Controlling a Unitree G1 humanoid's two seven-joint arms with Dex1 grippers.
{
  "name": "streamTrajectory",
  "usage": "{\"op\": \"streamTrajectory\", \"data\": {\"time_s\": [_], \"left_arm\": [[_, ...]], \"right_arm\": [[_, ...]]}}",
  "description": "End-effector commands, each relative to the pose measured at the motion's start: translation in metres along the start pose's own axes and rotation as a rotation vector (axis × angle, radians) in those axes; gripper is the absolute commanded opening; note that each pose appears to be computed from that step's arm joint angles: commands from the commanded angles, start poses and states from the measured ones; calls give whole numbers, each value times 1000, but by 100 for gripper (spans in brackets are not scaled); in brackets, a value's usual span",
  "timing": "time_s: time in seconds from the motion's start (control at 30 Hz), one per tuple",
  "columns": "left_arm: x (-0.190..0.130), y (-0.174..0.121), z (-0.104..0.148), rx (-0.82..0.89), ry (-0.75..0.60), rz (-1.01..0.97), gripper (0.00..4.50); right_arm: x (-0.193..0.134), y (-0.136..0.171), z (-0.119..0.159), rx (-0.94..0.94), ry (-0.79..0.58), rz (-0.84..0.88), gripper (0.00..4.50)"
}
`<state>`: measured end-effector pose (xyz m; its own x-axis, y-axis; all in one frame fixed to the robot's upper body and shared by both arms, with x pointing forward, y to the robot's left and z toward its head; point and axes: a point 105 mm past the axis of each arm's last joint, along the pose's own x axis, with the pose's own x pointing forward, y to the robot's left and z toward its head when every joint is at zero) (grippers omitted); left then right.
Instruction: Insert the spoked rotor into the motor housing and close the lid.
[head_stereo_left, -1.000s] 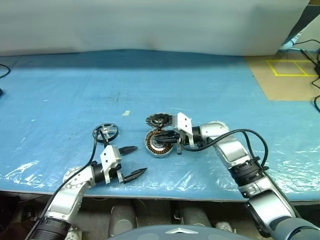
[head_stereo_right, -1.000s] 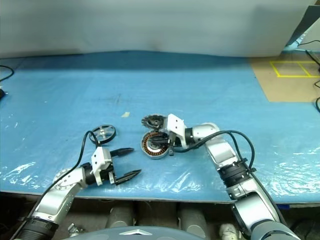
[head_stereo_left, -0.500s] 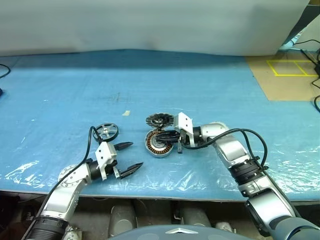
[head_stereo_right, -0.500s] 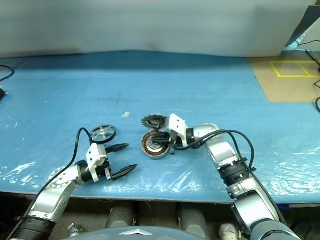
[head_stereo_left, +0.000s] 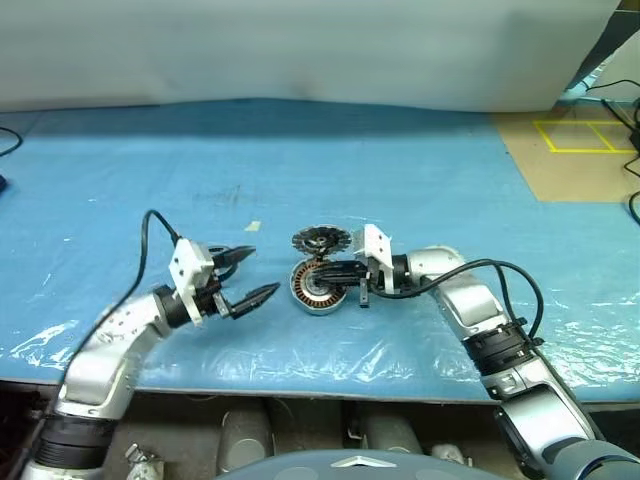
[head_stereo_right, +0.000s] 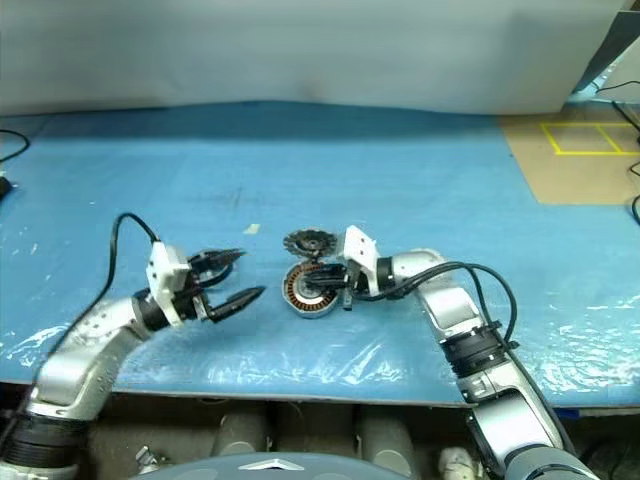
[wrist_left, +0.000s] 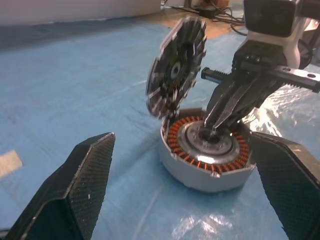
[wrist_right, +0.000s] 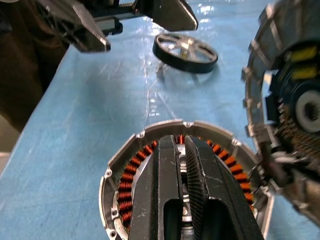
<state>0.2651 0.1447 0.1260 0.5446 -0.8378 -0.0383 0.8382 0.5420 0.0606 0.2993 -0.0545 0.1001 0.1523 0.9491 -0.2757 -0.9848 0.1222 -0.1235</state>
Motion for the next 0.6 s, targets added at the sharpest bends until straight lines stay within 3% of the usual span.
{"op": "streamTrajectory", "data": {"time_s": [0.03, 0.33, 0.47, 0.6], "left_arm": [[-1, 4, 26, 64, 65, -25, 450], [-39, 65, 48, 598, 602, -212, 450], [-47, 86, 60, 691, 724, -357, 450], [-34, 109, 75, 794, 882, -456, 450]], "right_arm": [[-13, -2, 13, -17, -41, -31, 26], [-44, -7, 11, 17, -22, -136, 26], [-44, -11, 8, 15, -8, -158, 26], [-42, -12, 9, 16, -15, -154, 26]]}}
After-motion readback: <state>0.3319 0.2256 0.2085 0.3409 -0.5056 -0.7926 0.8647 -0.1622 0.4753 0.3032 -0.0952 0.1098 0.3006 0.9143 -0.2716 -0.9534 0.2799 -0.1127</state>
